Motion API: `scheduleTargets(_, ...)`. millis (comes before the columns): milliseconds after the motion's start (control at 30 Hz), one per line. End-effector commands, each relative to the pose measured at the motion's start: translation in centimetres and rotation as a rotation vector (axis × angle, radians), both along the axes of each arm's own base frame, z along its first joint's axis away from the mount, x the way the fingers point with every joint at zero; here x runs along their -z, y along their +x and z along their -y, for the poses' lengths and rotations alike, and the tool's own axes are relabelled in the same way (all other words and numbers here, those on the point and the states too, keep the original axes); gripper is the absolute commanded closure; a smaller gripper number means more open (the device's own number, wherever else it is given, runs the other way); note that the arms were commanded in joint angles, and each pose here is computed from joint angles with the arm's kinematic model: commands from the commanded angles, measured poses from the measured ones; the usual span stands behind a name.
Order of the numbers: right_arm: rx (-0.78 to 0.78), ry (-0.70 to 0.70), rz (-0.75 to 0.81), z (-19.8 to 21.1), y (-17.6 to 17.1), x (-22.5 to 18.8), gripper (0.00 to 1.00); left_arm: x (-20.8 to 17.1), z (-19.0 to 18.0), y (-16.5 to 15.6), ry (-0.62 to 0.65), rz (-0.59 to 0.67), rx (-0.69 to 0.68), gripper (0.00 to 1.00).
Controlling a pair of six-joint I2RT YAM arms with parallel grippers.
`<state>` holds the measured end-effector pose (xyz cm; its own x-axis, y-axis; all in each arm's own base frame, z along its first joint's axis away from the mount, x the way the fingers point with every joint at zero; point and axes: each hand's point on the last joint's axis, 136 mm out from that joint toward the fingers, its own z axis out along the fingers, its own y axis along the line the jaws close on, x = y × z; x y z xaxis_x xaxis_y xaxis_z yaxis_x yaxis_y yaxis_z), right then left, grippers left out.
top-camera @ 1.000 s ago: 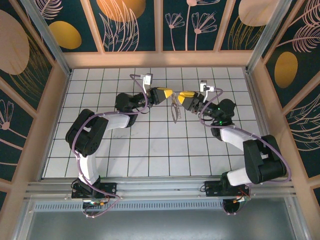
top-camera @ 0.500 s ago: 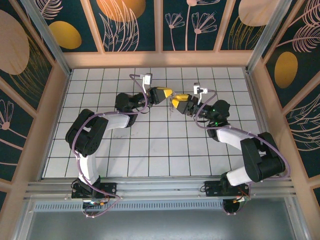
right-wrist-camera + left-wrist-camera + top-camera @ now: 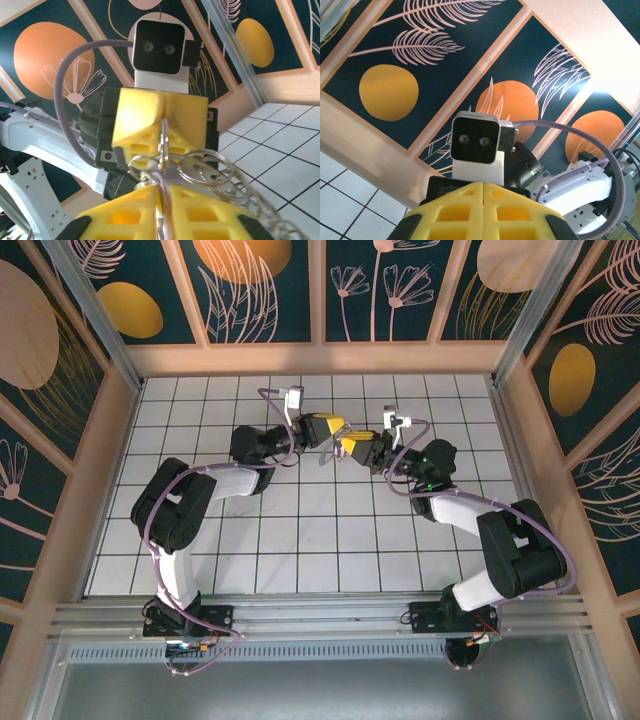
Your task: Put the keys on the keyring
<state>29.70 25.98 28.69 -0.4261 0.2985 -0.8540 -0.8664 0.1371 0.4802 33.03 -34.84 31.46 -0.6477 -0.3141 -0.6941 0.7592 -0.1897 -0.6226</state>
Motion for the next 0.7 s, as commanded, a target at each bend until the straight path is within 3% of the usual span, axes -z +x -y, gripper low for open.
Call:
scheduleTargets(0, -0.014, 0.018, 0.071, -0.2, -0.4, -1.4, 0.95, -2.3, -0.6, -1.2, -0.042, 0.090, -0.005, 1.00)
scheduleTargets(67, -0.014, 0.017, 0.070, -0.2, -0.4, -1.3, 1.00, -2.3, -0.6, -1.3, -0.042, 0.091, -0.005, 1.00)
scheduleTargets(667, -0.030, -0.009, -0.010, -1.4, 2.4, 0.9, 1.00, -2.4, -0.4, -1.4, -0.043, 0.096, 0.002, 1.00)
